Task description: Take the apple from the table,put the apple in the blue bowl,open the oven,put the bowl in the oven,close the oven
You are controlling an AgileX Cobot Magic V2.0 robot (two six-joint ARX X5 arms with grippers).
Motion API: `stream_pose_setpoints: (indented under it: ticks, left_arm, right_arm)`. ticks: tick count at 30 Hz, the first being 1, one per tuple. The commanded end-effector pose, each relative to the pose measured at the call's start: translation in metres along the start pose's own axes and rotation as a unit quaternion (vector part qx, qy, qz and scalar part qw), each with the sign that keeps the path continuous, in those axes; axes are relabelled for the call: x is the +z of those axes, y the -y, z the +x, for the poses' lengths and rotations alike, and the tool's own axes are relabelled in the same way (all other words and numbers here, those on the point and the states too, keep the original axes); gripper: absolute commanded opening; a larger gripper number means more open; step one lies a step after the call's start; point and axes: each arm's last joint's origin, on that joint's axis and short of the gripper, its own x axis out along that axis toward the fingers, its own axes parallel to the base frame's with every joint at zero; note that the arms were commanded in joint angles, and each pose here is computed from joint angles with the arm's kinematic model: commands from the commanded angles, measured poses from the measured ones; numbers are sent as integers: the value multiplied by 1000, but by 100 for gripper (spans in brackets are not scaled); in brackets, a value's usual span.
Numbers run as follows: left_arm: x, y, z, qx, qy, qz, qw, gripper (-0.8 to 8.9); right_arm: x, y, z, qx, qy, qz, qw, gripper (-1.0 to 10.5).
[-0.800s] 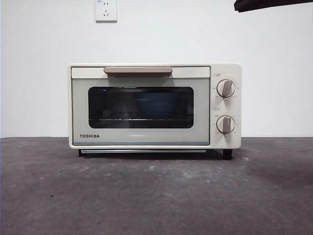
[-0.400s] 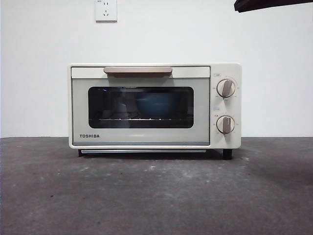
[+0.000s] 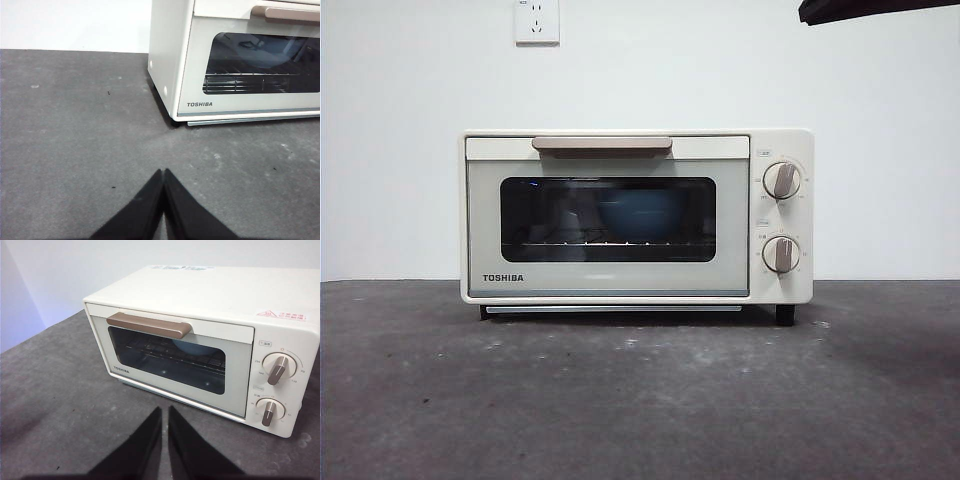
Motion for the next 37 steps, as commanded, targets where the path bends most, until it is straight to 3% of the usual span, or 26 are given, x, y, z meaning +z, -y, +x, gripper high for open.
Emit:
stream_pose_setpoints:
  ticks: [1, 7, 18, 26, 31, 37]
  left_arm:
    - [-7, -1, 2, 2, -9, -2, 1000, 8]
    - [-7, -1, 2, 2, -9, -2, 1000, 8]
    - [-7, -1, 2, 1, -9, -2, 1000, 8]
    - [-7, -1, 2, 2, -9, -2, 1000, 8]
    - [-7, -1, 2, 2, -8, -2, 1000, 8]
    - [-7, -1, 2, 2, -9, -2, 1000, 8]
  right_arm:
    - [1, -2, 0, 5, 4, -6, 1000, 5]
    - [7, 4, -7, -18, 28, -11, 999, 5]
    - [5, 61, -36, -137, 68, 12, 988, 5]
    - [-36, 86, -57, -226, 130, -20, 965, 5]
    - [-67, 91, -57, -235, 161, -37, 958, 5]
    - [-99, 96, -53, -235, 154, -35, 959, 5]
